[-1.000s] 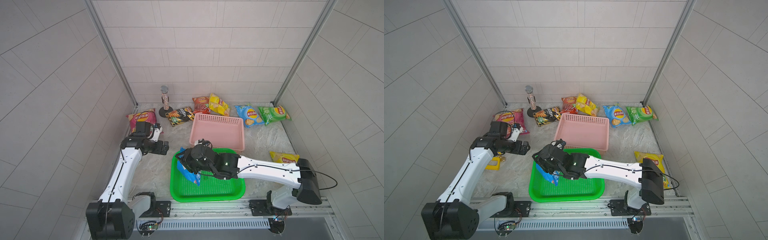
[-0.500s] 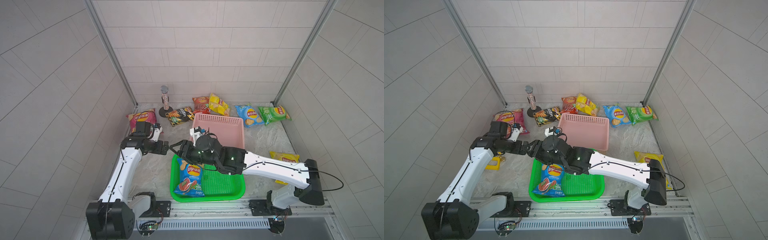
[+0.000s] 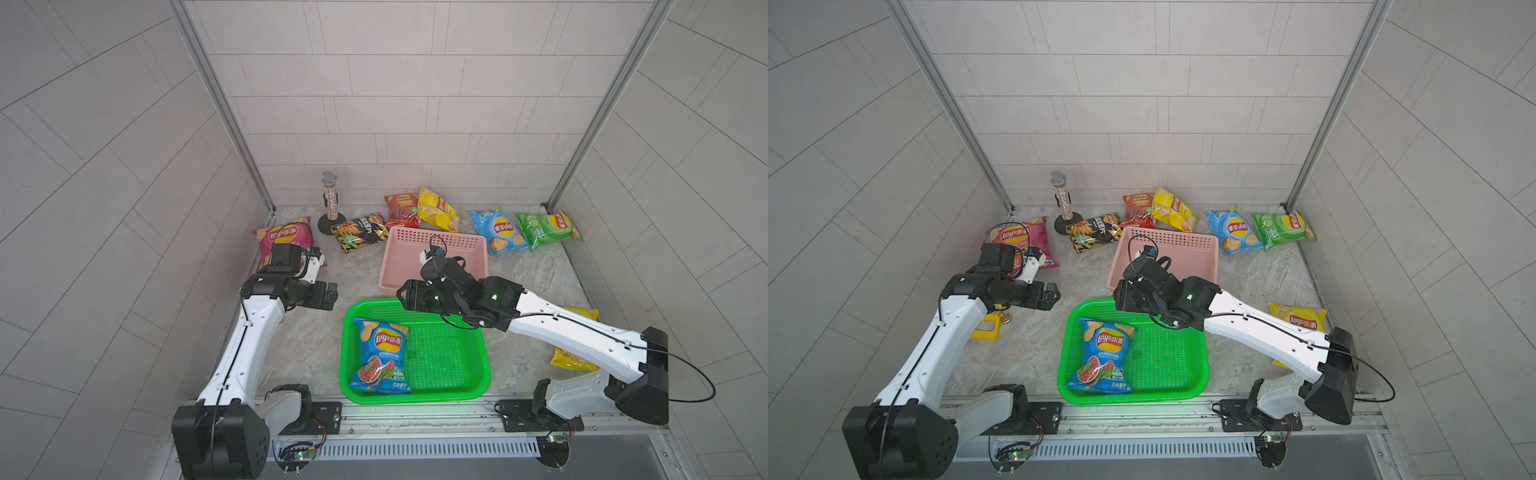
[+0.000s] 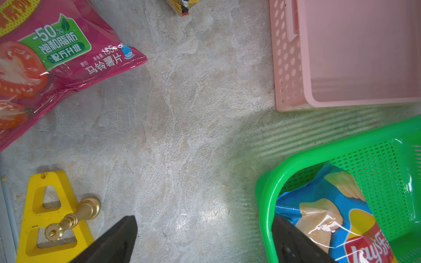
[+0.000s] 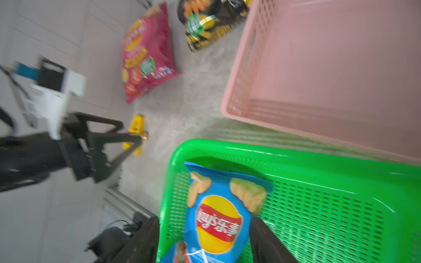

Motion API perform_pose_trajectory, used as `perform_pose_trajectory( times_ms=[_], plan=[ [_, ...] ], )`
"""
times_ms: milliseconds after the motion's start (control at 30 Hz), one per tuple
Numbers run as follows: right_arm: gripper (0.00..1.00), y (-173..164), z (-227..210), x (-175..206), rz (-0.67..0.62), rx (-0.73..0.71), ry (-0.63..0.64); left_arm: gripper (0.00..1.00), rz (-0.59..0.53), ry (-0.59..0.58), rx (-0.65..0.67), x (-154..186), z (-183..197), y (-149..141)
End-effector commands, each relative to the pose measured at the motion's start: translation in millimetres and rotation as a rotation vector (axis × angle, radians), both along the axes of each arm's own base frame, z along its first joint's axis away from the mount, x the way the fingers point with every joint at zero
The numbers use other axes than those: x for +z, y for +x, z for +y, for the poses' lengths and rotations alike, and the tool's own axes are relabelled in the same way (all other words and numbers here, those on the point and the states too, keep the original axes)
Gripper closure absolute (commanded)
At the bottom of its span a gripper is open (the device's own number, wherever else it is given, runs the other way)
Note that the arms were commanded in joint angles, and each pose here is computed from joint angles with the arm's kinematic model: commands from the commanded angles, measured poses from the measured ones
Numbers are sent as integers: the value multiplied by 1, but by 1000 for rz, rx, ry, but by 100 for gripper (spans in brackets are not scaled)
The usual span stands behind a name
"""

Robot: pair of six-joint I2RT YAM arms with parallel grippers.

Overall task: Put the potato chips into the basket
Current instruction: Place the potato chip in the basket.

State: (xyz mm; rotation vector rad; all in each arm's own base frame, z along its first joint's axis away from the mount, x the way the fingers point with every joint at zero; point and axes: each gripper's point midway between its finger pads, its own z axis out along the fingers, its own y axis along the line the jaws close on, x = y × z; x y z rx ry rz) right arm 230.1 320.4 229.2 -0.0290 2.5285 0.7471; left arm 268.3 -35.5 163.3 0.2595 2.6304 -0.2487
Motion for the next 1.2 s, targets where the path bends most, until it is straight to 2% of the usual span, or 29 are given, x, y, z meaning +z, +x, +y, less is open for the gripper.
perform_pose_trajectory(
  times_ms=[0, 100, 233, 333, 600, 833, 967, 1167],
  plan=[
    [34, -26, 9, -43, 82, 180, -137, 0, 1, 8, 6, -2, 1, -2],
    [42, -53, 40, -61, 103, 357, -162, 0, 1, 8, 5, -2, 1, -3],
    [45, -85, 64, -80, 121, 522, -238, 0, 2, 9, 7, -3, 2, -3],
    [43, -98, 73, -91, 121, 589, -299, 0, 2, 10, 6, -3, 1, -3],
    [40, -90, 57, -120, 90, 630, -585, 0, 2, 11, 8, -3, 2, -2],
    [38, -87, 55, -136, 46, 665, -732, 0, 1, 13, 9, -3, 2, -2],
    [36, -92, 64, -131, 11, 710, -735, 0, 4, 12, 9, -4, 2, -2],
    [29, -92, 68, -92, -44, 689, -610, 0, 4, 12, 10, -4, 2, -1]
  ],
)
